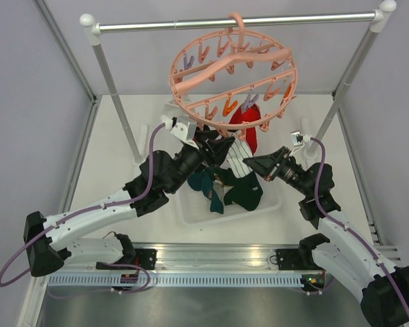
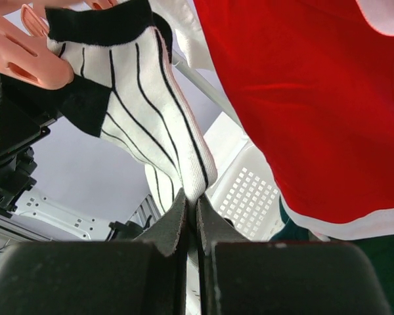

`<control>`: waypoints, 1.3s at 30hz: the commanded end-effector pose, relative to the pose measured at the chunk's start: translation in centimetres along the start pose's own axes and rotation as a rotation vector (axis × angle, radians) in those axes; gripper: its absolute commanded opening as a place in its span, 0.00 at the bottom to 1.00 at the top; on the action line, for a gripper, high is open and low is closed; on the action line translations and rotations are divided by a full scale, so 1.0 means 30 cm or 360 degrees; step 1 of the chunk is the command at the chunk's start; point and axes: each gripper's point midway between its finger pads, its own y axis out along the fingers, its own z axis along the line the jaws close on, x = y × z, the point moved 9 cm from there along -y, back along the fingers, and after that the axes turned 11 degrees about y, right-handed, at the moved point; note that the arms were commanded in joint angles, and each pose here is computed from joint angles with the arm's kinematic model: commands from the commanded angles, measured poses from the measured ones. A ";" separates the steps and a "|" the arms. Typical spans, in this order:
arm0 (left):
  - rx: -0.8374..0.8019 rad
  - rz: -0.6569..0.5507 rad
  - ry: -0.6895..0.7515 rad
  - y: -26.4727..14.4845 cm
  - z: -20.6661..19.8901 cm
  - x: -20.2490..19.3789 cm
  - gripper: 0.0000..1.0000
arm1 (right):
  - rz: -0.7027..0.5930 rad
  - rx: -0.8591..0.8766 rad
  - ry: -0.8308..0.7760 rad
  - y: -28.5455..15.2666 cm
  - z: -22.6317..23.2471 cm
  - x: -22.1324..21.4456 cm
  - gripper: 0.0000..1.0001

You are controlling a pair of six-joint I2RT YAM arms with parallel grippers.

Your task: Remove the socks clipped to the hanger

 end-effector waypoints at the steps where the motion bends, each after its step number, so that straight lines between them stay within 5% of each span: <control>1: 0.0100 -0.0069 0.0106 0.030 0.016 0.056 0.57 | -0.0052 0.0080 -0.0085 0.007 0.056 0.037 0.01; 16: 0.0165 -0.0117 0.0175 0.043 0.039 0.091 0.54 | -0.0043 0.0073 -0.0090 0.006 0.057 0.035 0.01; 30: 0.0058 -0.0139 0.0178 0.060 0.018 0.093 0.03 | -0.0043 -0.0003 -0.0112 0.005 0.040 0.036 0.01; 39: 0.0018 -0.0103 0.0167 0.080 0.004 0.076 0.02 | -0.0037 -0.0272 -0.0231 -0.013 -0.027 0.031 0.01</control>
